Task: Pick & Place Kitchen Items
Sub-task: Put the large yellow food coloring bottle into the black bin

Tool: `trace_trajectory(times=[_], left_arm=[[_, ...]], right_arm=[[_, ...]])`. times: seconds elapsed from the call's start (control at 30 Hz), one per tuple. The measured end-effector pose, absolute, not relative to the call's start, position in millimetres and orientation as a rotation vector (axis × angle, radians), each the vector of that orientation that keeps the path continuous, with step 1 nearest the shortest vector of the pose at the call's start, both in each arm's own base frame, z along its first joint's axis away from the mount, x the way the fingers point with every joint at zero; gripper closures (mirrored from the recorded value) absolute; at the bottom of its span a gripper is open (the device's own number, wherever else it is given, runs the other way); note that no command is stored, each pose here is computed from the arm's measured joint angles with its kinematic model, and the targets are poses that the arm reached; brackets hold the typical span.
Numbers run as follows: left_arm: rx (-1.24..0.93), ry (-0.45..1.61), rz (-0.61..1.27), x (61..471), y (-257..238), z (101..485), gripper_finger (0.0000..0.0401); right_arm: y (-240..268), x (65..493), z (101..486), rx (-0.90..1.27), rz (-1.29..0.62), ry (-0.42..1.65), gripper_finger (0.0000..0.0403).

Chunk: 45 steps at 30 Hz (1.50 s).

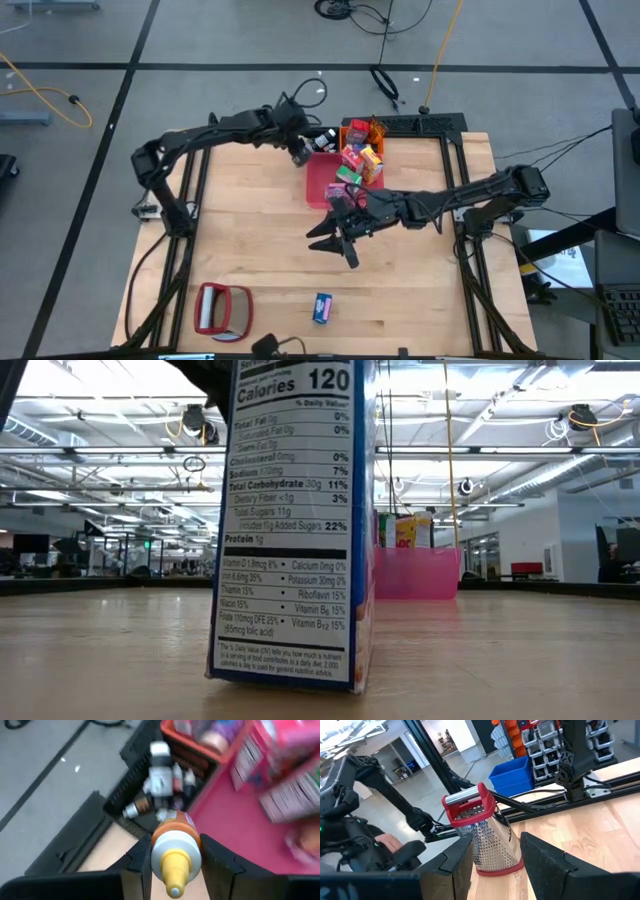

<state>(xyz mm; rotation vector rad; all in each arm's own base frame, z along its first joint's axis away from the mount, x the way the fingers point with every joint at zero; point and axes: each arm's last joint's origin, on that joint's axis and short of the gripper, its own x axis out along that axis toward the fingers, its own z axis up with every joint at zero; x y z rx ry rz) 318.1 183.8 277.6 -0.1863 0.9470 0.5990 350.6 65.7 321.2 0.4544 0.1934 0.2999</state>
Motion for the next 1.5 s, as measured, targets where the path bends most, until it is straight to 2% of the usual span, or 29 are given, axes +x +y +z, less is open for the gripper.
trace_trajectory(times=[0.33,0.63,1.43,1.5], left_arm=[[-0.243,0.834,0.696,326,215,264,0.0283],[-0.248,0.846,0.74,330,229,246,0.0283],[-0.262,0.843,0.747,329,234,243,0.0283],[-0.273,0.837,0.754,329,234,243,0.0266]], right_arm=[[71,350,319,0.449,0.256,0.202,0.0248],[71,349,318,0.448,0.252,0.216,0.0248],[71,349,317,0.451,0.246,0.23,0.0248],[71,349,317,0.451,0.247,0.23,0.0248]])
